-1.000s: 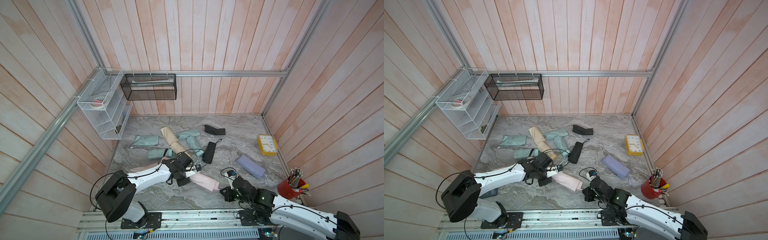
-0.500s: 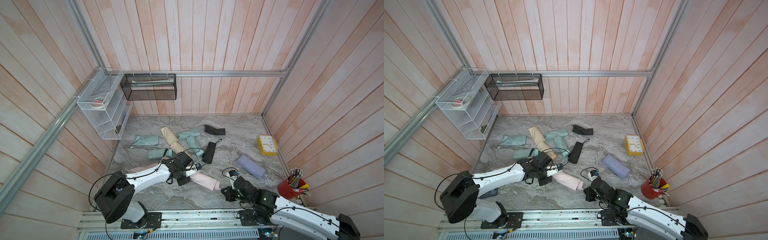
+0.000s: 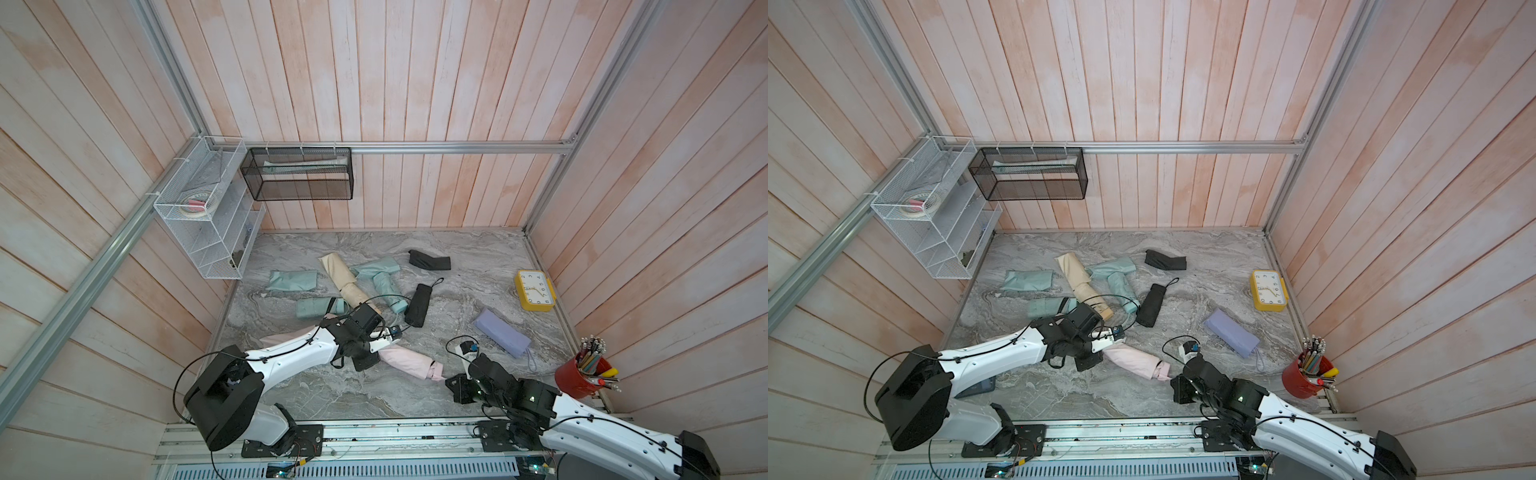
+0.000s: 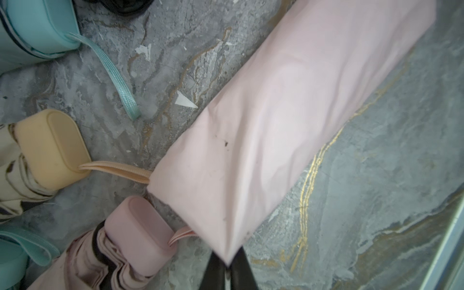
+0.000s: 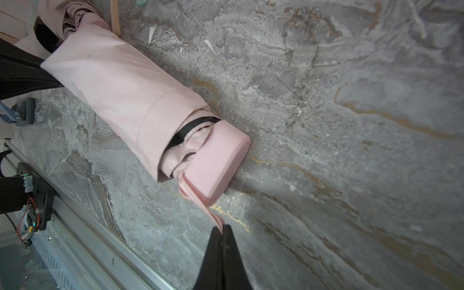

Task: Take umbrellas out of sleeves
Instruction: Take out the umbrella from the umbrella sleeve.

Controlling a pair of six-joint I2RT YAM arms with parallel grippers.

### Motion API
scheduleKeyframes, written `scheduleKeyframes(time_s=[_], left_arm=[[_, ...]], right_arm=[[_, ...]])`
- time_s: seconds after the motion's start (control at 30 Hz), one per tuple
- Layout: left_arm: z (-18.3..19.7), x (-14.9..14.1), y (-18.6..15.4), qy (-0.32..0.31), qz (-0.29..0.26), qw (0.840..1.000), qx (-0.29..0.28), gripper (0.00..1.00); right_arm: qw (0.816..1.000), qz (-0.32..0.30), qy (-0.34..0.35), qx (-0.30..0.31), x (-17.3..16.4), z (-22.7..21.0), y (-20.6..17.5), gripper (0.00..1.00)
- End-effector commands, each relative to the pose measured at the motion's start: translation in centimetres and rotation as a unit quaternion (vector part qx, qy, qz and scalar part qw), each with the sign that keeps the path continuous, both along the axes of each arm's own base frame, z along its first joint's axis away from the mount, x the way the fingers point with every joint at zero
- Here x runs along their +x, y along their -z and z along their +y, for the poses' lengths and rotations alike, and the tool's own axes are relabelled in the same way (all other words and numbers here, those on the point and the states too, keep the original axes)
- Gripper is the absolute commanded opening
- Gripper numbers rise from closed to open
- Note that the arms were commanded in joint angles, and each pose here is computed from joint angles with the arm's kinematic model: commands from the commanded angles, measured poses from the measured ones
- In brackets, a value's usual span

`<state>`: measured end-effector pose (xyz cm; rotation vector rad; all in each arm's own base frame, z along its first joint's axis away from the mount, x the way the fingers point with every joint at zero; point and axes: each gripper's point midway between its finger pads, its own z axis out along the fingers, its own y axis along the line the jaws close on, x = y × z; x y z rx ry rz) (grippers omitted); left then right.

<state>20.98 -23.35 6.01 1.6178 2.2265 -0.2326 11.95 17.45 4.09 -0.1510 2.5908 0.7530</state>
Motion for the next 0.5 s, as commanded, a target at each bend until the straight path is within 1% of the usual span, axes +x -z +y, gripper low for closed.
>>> scheduleKeyframes(time_s=[0.0,0.03,0.1,0.17,0.23,0.3,0.37,0.43,0.47], left_arm=[[-0.9,0.2,-2.5,-0.006,-0.009,0.999,-0.049,0.32],[-1.5,0.2,-3.5,-0.007,-0.015,0.997,-0.074,0.39],[-2.7,0.5,-5.4,-0.014,-0.025,0.992,-0.122,0.5],[-3.6,0.5,-6.8,-0.018,-0.022,0.987,-0.16,0.55],[-4.2,0.9,-7.2,-0.028,-0.009,0.983,-0.181,0.57],[-4.3,1.3,-6.7,-0.047,0.014,0.981,-0.187,0.58],[-4.2,2.3,-6.0,-0.086,0.045,0.977,-0.19,0.59],[-3.8,3.4,-4.8,-0.145,0.092,0.968,-0.184,0.59],[-3.8,3.8,-4.3,-0.17,0.114,0.962,-0.181,0.57]], right_arm=[[1.0,0.001,0.013,-0.015,0.2,-0.7,0.1,0.0],[1.0,0.001,0.011,-0.014,0.2,-0.6,0.1,0.0],[1.0,0.002,0.011,-0.012,0.2,-0.5,0.2,0.0],[1.0,0.003,0.008,-0.012,0.1,-0.4,0.2,0.0],[1.0,0.003,0.007,-0.013,0.2,-0.3,0.2,0.0],[1.0,0.001,0.005,-0.014,0.3,-0.2,0.1,0.0],[1.0,-0.001,0.004,-0.013,0.3,-0.1,0.0,0.0],[1.0,-0.002,0.004,-0.013,0.3,-0.1,-0.1,0.0],[1.0,-0.001,0.004,-0.012,0.3,-0.1,-0.1,0.0]])
